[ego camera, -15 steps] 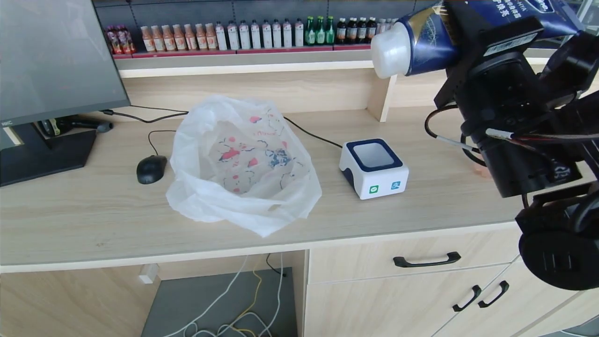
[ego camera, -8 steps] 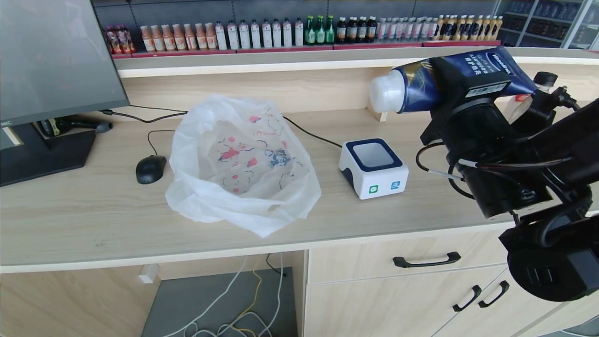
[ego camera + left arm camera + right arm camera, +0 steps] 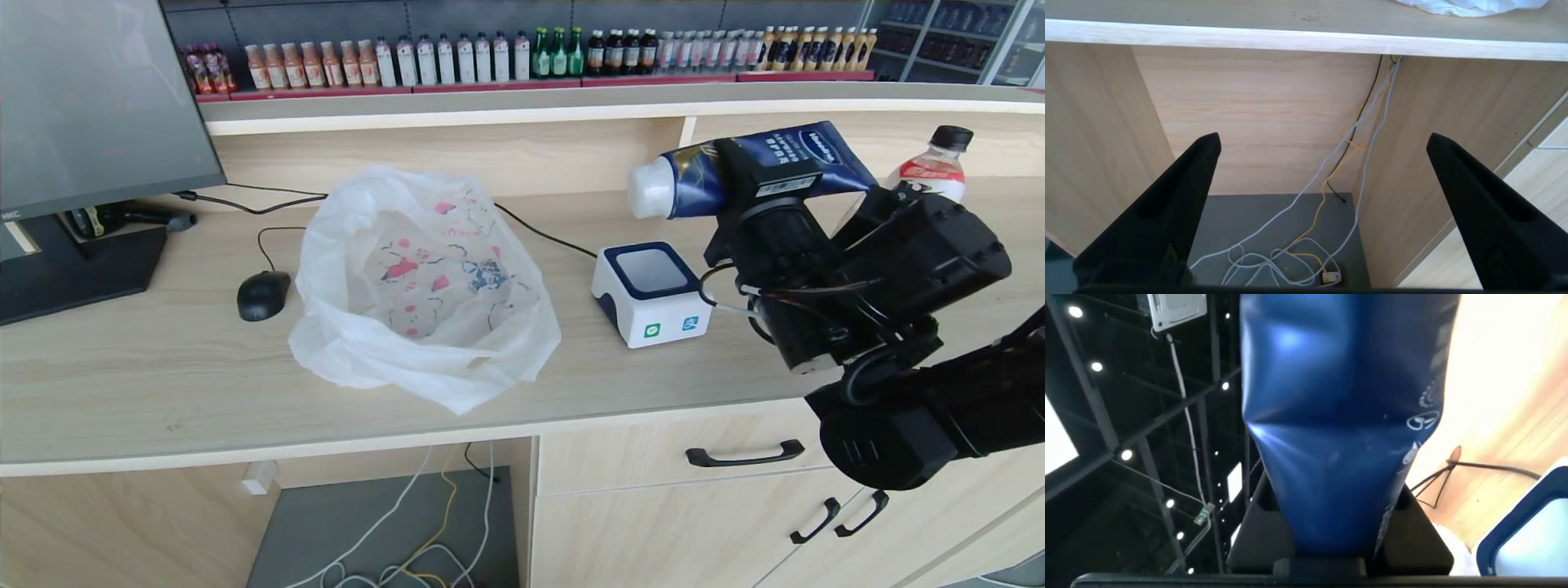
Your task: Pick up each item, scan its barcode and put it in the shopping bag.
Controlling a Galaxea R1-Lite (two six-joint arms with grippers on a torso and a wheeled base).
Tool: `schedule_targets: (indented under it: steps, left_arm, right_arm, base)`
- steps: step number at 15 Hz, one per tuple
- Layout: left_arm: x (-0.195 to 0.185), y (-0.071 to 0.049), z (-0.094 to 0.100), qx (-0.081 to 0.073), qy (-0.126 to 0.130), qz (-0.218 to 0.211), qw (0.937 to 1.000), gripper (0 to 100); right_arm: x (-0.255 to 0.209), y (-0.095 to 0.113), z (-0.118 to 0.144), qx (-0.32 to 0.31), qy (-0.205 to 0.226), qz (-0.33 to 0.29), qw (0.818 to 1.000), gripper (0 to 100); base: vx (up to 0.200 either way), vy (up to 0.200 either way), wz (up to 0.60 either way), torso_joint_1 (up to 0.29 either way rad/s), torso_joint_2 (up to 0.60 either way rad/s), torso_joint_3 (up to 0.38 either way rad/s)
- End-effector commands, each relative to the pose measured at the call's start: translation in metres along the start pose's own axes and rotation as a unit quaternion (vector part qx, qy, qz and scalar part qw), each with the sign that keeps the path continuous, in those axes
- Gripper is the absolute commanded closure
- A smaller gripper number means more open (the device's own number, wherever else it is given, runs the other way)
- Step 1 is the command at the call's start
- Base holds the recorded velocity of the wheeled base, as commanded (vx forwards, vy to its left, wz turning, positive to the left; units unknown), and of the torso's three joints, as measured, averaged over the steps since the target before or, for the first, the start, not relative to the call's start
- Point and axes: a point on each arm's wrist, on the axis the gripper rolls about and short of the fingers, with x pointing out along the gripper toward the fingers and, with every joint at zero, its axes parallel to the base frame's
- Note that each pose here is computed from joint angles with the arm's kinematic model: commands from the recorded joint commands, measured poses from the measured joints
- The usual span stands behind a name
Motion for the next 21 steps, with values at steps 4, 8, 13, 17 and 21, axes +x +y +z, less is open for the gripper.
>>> schedule_targets:
  steps: [4, 8, 13, 17, 21]
  left_arm:
    - [0.0, 0.0, 0.0, 0.0, 0.0, 0.0, 1.0, 0]
    - [0.0, 0.0, 0.0, 0.0, 0.0, 0.0, 1.0, 0]
    - [0.0, 0.0, 0.0, 0.0, 0.0, 0.0, 1.0, 0]
    - [0.0, 0.0, 0.0, 0.0, 0.0, 0.0, 1.0, 0]
    - [0.0, 0.0, 0.0, 0.0, 0.0, 0.0, 1.0, 0]
  right_arm:
    - [0.009, -0.029, 0.003, -0.007, -0.011, -0.023, 1.0, 100]
    - [0.008, -0.039, -0.001, -0.003, -0.006, -0.035, 0.999, 100]
    - [0.003, -0.051, -0.011, -0.005, 0.008, -0.054, 0.999, 100]
    - [-0.001, -0.055, -0.017, -0.007, 0.018, -0.062, 0.998, 100]
    - [0.0, -0.051, -0.015, -0.006, 0.015, -0.057, 0.998, 100]
  base:
    - [0.0, 0.0, 0.0, 0.0, 0.0, 0.0]
    - [0.0, 0.0, 0.0, 0.0, 0.0, 0.0]
    - [0.0, 0.0, 0.0, 0.0, 0.0, 0.0]
    - [0.0, 0.0, 0.0, 0.0, 0.0, 0.0]
    - [0.0, 0.0, 0.0, 0.0, 0.0, 0.0]
